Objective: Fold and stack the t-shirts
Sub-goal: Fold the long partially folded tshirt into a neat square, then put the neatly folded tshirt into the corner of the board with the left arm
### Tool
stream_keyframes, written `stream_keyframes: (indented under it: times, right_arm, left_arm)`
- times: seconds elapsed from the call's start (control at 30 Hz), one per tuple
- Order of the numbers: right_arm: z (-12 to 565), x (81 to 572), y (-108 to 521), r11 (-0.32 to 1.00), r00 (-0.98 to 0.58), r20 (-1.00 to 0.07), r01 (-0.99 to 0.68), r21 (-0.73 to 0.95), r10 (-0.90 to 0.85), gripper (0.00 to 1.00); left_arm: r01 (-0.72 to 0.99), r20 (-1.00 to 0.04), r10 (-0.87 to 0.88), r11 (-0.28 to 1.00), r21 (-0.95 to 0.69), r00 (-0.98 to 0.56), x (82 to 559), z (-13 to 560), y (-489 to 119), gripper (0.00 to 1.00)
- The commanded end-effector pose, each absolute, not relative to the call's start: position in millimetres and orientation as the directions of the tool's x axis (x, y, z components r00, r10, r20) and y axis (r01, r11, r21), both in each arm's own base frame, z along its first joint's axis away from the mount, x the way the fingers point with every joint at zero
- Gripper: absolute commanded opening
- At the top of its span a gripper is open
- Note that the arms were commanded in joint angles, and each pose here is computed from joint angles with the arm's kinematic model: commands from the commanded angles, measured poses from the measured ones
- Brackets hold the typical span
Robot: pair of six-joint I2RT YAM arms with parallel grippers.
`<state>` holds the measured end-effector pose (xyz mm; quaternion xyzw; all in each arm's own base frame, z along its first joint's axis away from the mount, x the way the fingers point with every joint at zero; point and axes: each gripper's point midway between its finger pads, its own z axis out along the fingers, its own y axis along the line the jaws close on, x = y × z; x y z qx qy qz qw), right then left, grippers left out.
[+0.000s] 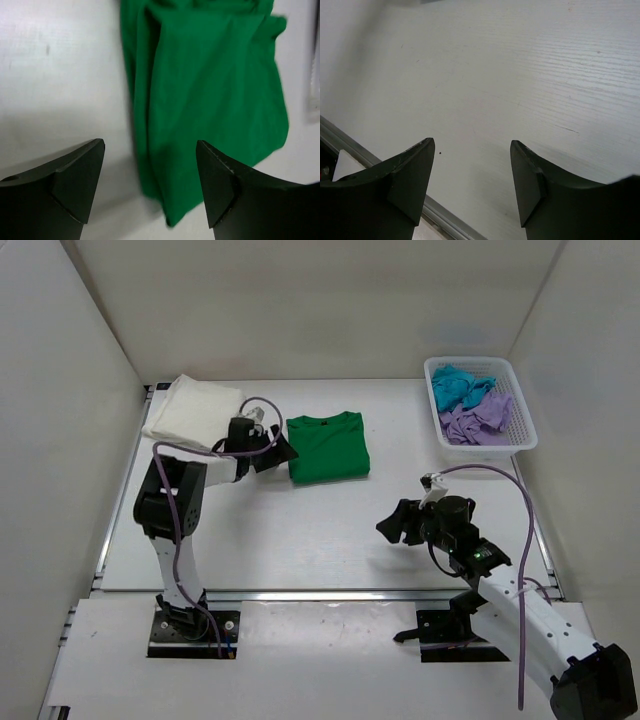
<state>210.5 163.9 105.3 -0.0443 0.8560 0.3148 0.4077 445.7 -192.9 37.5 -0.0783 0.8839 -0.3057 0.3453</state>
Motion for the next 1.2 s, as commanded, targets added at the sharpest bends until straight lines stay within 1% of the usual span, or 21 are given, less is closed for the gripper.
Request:
stream_keyframes:
  times: [0.0,0.03,0.13,0.23,0.33,0.37,0.4,0.43,0.47,0.53,0.63,0.67,0.73,0.77,0.83,0.87,0.9,1.0,1.07,1.1,1.17]
  right_arm:
    - [114,212,168,0.778,-0.642,-0.741,-0.356,0.518,0.200,0.59]
    - [115,212,168,0.776,-0.639,-0.743,-0.360,0.518,0.199,0.59]
    - [120,217,163,0.781,-0.622,-0.752,-0.349,0.518,0.220,0.59]
    - [128,218,163,0.766,-0.613,-0.757,-0.366,0.528,0.229,0.59]
    - [129,222,159,0.767,-0.610,-0.754,-0.355,0.535,0.244,0.60]
    - [128,221,159,0.767,-0.615,-0.751,-0.353,0.537,0.243,0.59]
    - [128,221,160,0.761,-0.615,-0.750,-0.358,0.541,0.244,0.59]
    - [126,221,160,0.760,-0.621,-0.744,-0.351,0.546,0.247,0.59]
    - [126,221,160,0.761,-0.622,-0.743,-0.351,0.545,0.245,0.59]
    - [119,220,161,0.762,-0.635,-0.735,-0.346,0.547,0.240,0.59]
    - [116,219,162,0.762,-0.641,-0.730,-0.345,0.548,0.235,0.59]
    - [115,218,162,0.761,-0.646,-0.727,-0.344,0.550,0.234,0.60]
    - [112,218,161,0.763,-0.649,-0.724,-0.337,0.551,0.235,0.59]
    - [113,220,159,0.766,-0.643,-0.728,-0.336,0.548,0.238,0.60]
    - [113,220,159,0.761,-0.650,-0.721,-0.334,0.556,0.242,0.59]
    - [114,221,159,0.757,-0.652,-0.718,-0.333,0.561,0.245,0.59]
    - [113,221,160,0.755,-0.652,-0.719,-0.340,0.561,0.240,0.59]
    - [117,224,160,0.749,-0.654,-0.714,-0.336,0.571,0.250,0.59]
    - [115,223,160,0.748,-0.659,-0.712,-0.341,0.569,0.241,0.59]
    - [114,223,161,0.748,-0.659,-0.711,-0.339,0.570,0.243,0.59]
    - [116,223,161,0.742,-0.660,-0.709,-0.341,0.577,0.248,0.59]
  left_arm:
    - [0.084,-0.581,-0.344,0.807,-0.585,-0.738,473,48,-203,0.85]
    - [0.106,-0.604,-0.317,0.822,-0.560,-0.731,483,48,-207,0.85]
    - [0.116,-0.603,-0.241,0.864,-0.491,-0.760,488,31,-223,0.87]
    - [0.130,-0.588,-0.226,0.856,-0.500,-0.776,494,16,-240,0.87]
    - [0.140,-0.560,-0.256,0.812,-0.567,-0.788,495,13,-258,0.83]
    - [0.126,-0.547,-0.271,0.804,-0.581,-0.792,493,7,-259,0.78]
    - [0.130,-0.550,-0.291,0.788,-0.601,-0.783,495,11,-264,0.69]
    - [0.140,-0.554,-0.315,0.764,-0.629,-0.771,498,18,-268,0.63]
    - [0.163,-0.569,-0.328,0.745,-0.646,-0.754,500,26,-271,0.54]
    - [0.152,-0.547,-0.373,0.707,-0.690,-0.749,502,36,-276,0.29]
    - [0.195,-0.562,-0.399,0.663,-0.723,-0.724,516,69,-285,0.11]
    - [0.200,-0.568,-0.401,0.664,-0.721,-0.719,520,78,-286,0.08]
    - [0.263,-0.624,-0.399,0.659,-0.705,-0.672,538,120,-288,0.00]
    - [0.263,-0.627,-0.383,0.670,-0.694,-0.678,538,125,-290,0.00]
    - [0.315,-0.693,-0.375,0.689,-0.653,-0.616,560,168,-279,0.00]
    - [0.295,-0.691,-0.373,0.705,-0.645,-0.619,565,170,-267,0.00]
    - [0.315,-0.715,-0.380,0.706,-0.634,-0.586,575,192,-260,0.00]
    - [0.283,-0.729,-0.416,0.728,-0.625,-0.544,598,226,-211,0.00]
    - [0.247,-0.747,-0.453,0.749,-0.615,-0.486,615,247,-162,0.00]
    - [0.233,-0.744,-0.462,0.751,-0.618,-0.483,616,247,-152,0.00]
    - [0.173,-0.738,-0.516,0.757,-0.630,-0.434,623,255,-97,0.00]
